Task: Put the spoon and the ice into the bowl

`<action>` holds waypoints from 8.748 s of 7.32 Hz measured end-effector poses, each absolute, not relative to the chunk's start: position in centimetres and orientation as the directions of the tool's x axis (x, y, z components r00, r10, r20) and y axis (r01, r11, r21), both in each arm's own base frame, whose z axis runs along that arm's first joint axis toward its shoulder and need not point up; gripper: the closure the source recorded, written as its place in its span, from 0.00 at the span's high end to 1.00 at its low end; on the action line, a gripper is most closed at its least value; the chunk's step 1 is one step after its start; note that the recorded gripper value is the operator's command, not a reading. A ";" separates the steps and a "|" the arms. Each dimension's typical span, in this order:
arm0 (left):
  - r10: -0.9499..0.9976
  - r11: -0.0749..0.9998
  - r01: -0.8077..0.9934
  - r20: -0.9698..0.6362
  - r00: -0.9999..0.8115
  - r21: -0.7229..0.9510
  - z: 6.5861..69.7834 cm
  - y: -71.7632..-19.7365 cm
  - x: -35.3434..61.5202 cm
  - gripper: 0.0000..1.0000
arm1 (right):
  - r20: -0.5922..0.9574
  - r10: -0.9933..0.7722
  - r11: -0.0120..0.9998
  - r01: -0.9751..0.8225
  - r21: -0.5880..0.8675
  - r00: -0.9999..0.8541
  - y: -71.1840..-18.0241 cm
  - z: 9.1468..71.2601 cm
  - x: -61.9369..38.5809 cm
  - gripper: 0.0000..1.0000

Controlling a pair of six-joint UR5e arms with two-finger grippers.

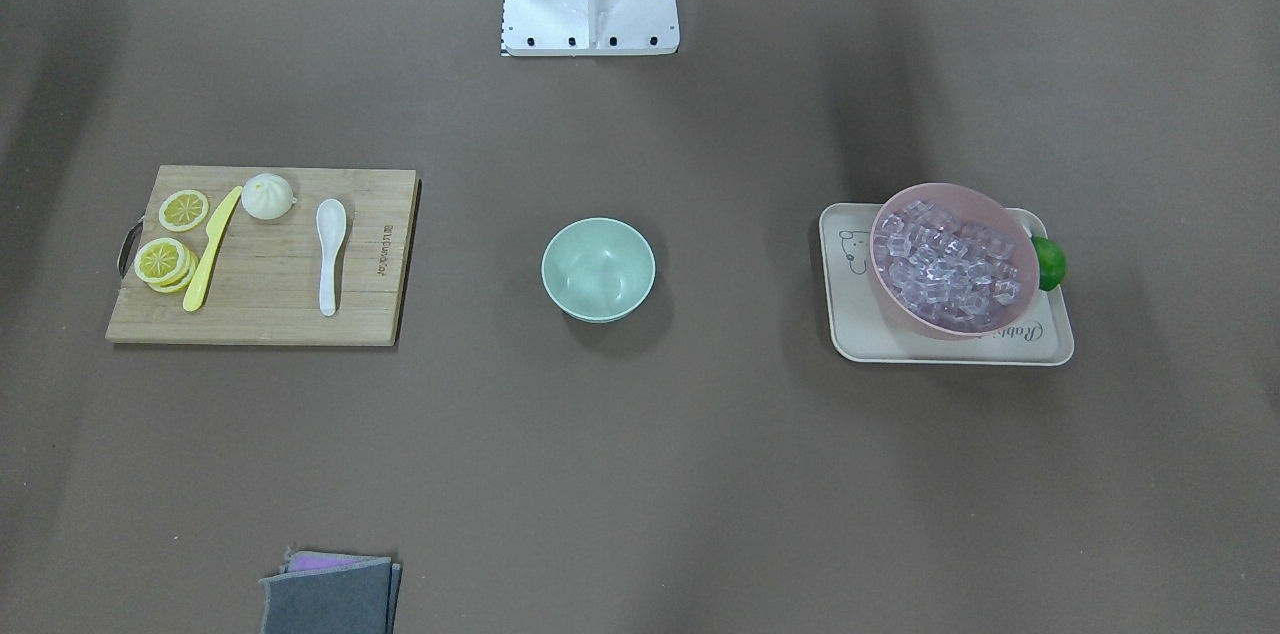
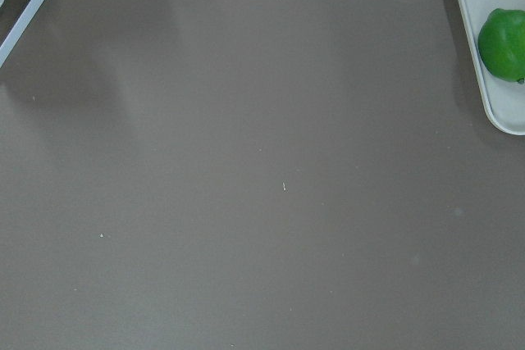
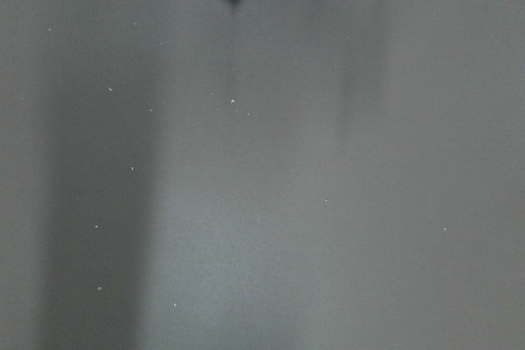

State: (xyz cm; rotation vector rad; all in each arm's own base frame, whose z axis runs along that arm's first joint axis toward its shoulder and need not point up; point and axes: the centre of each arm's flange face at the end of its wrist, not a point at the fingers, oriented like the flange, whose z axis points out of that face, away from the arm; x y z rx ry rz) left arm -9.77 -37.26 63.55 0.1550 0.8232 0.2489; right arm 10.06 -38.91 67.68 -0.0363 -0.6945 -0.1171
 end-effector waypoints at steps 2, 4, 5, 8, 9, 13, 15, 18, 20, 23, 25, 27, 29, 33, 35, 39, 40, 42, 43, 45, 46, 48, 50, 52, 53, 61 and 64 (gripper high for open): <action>0.282 0.958 -0.159 -0.704 0.652 0.237 63.4 -37.1 -9.7 0.98 | 0.651 -0.092 0.993 0.118 0.004 0.753 -38.8 67.8 9.9 1.00; 0.282 0.959 -0.159 -0.705 0.651 0.236 63.5 -36.9 -9.7 0.98 | 0.690 -0.080 0.994 0.110 0.001 0.719 -38.8 68.1 9.6 1.00; 0.281 0.959 -0.161 -0.704 0.652 0.234 63.6 -36.7 -9.6 0.98 | 0.717 -0.073 0.995 0.104 0.001 0.694 -38.9 68.3 9.3 1.00; 0.278 0.960 -0.157 -0.706 0.652 0.233 63.5 -36.7 -9.6 0.98 | 0.736 -0.067 0.995 0.099 0.000 0.673 -39.0 68.5 9.1 1.00; 0.277 0.960 -0.153 -0.708 0.649 0.235 63.4 -36.7 -9.6 0.98 | 0.737 -0.069 0.995 0.100 0.003 0.673 -39.0 68.4 9.1 1.00; 0.329 0.940 -0.145 -0.712 0.620 0.308 62.6 -37.0 -9.3 0.98 | 0.732 -0.095 0.994 0.098 0.039 0.675 -39.6 68.0 9.1 1.00; 0.338 0.937 -0.129 -0.741 0.580 0.326 62.2 -37.1 -9.0 0.98 | 0.735 -0.116 0.993 0.096 0.070 0.668 -39.5 67.8 9.1 1.00; 0.320 0.943 -0.112 -0.759 0.568 0.313 62.1 -36.9 -8.9 0.98 | 0.793 -0.138 0.990 0.065 0.124 0.593 -40.4 64.9 8.2 1.00; 0.268 0.957 -0.063 -0.773 0.576 0.284 60.4 -37.5 -8.8 0.98 | 0.805 -0.065 0.996 -0.008 0.086 0.589 -41.4 59.8 6.3 1.00; 0.199 0.960 0.047 -0.790 0.580 0.276 56.8 -38.9 -7.7 0.98 | 0.817 0.010 0.994 -0.093 0.053 0.576 -42.8 53.9 -1.0 0.99; 0.151 0.966 0.094 -0.816 0.558 0.243 54.3 -40.7 -5.0 0.98 | 0.821 0.029 0.991 -0.124 0.050 0.570 -43.8 51.0 -7.4 0.93; 0.125 0.971 0.107 -0.836 0.534 0.214 51.8 -42.9 -2.2 0.98 | 0.816 0.025 0.990 -0.127 0.060 0.578 -45.4 47.0 -15.0 0.82; 0.126 0.975 0.094 -0.845 0.520 0.203 49.3 -45.1 0.8 0.98 | 0.803 -0.031 0.989 -0.098 0.111 0.595 -45.7 42.6 -24.9 0.72; 0.125 0.981 0.067 -0.856 0.501 0.183 47.0 -46.7 4.5 0.98 | 0.776 -0.094 0.985 -0.053 0.162 0.623 -46.1 40.5 -36.1 0.56; 0.123 0.982 0.066 -0.858 0.500 0.179 46.9 -46.7 4.7 0.98 | 0.764 -0.104 0.986 -0.036 0.164 0.637 -46.7 41.1 -38.2 0.51; 0.109 0.984 0.072 -0.861 0.497 0.166 46.8 -46.7 4.8 0.98 | 0.750 -0.112 0.987 -0.015 0.160 0.652 -46.7 42.1 -40.1 0.00; 0.105 0.984 0.071 -0.862 0.496 0.161 46.8 -46.7 5.0 0.98 | 0.753 -0.111 0.987 -0.014 0.157 0.649 -46.7 41.8 -40.2 0.00; 0.086 0.988 0.069 -0.863 0.498 0.138 46.0 -47.2 6.8 0.98 | 0.777 -0.050 0.992 -0.061 0.113 0.628 -47.5 38.1 -41.4 0.00; 0.072 0.989 0.074 -0.851 0.520 0.129 45.2 -47.8 8.9 0.97 | 0.794 0.026 0.992 -0.115 0.055 0.607 -48.2 33.9 -42.9 0.00; 0.078 0.987 0.073 -0.813 0.577 0.146 43.9 -48.6 13.8 0.97 | 0.819 0.167 0.974 -0.220 -0.051 0.549 -48.2 25.2 -46.7 0.00; 0.091 0.985 0.065 -0.797 0.597 0.161 43.7 -48.8 15.5 0.97 | 0.825 0.235 0.957 -0.272 -0.103 0.515 -48.1 22.2 -48.5 0.00; 0.109 0.982 0.054 -0.783 0.612 0.179 43.1 -49.1 17.2 0.97 | 0.808 0.383 0.899 -0.380 -0.216 0.448 -49.2 17.6 -53.1 0.00; 0.120 0.981 0.050 -0.783 0.610 0.190 42.5 -49.3 17.8 0.97 | 0.792 0.428 0.868 -0.441 -0.227 0.435 -49.6 16.4 -55.9 0.00; 0.130 0.981 0.035 -0.787 0.604 0.188 42.0 -49.6 19.3 0.97 | 0.788 0.434 0.857 -0.471 -0.211 0.436 -49.5 16.7 -56.7 0.04; 0.122 0.984 0.034 -0.794 0.596 0.177 41.2 -50.1 20.8 0.96 | 0.788 0.435 0.853 -0.481 -0.204 0.436 -49.5 16.7 -56.8 0.99; 0.492 0.853 -0.189 -0.631 0.600 0.486 40.5 -50.9 23.2 0.91 | 0.819 0.339 0.891 -0.436 -0.124 0.462 -48.7 18.7 -52.5 1.00; 0.717 0.676 -0.350 -0.467 0.518 0.649 40.7 -50.4 22.8 0.92 | 0.827 0.274 0.925 -0.371 -0.086 0.491 -49.6 21.2 -47.0 1.00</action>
